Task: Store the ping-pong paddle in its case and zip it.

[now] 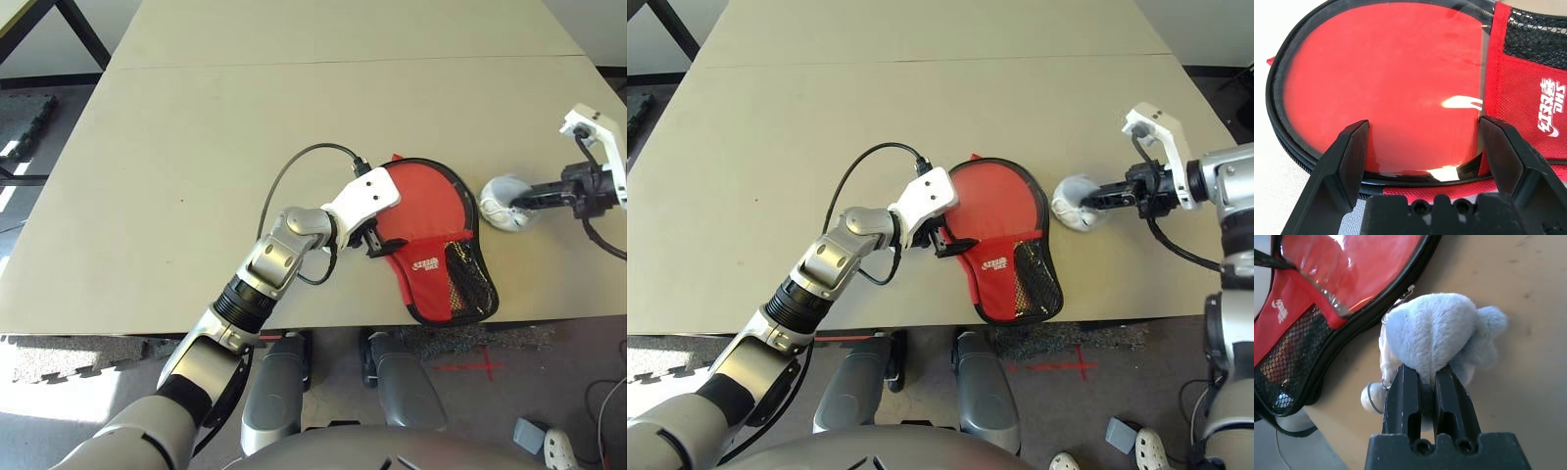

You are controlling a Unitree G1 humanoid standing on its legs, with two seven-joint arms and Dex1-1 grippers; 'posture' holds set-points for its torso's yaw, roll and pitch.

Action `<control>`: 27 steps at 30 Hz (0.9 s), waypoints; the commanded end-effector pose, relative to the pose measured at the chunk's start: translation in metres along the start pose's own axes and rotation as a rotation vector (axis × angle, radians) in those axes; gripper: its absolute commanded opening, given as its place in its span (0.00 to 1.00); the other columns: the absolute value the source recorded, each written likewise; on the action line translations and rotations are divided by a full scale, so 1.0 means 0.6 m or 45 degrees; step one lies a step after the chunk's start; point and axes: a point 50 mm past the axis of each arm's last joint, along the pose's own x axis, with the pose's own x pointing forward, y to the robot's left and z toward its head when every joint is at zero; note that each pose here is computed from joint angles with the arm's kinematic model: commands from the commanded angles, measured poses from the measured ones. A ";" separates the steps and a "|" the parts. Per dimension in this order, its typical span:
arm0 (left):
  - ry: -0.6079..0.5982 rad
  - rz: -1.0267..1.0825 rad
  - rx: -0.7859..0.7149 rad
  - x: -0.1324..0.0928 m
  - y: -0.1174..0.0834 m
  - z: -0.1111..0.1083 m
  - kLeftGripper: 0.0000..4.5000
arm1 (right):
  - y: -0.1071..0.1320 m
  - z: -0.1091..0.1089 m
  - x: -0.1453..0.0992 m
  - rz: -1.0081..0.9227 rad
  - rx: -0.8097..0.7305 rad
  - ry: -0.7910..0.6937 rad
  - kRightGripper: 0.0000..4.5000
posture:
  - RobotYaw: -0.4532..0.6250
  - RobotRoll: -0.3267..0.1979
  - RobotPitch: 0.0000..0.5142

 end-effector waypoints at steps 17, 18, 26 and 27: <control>0.309 -0.055 0.026 0.021 -0.013 -0.052 1.00 | 0.027 -0.033 -0.011 0.102 0.025 0.123 0.00 | 0.33 0.62 0.43; 0.311 -0.056 0.026 0.022 -0.013 -0.052 1.00 | 0.029 -0.037 -0.015 0.108 0.026 0.139 0.00 | 0.33 0.62 0.43; 0.317 -0.064 0.024 0.026 -0.014 -0.052 1.00 | 0.053 -0.063 -0.024 0.224 0.024 0.270 0.00 | 0.32 0.62 0.43; 0.318 -0.064 0.024 0.026 -0.014 -0.053 1.00 | 0.056 -0.064 -0.022 0.242 0.024 0.279 0.00 | 0.32 0.62 0.43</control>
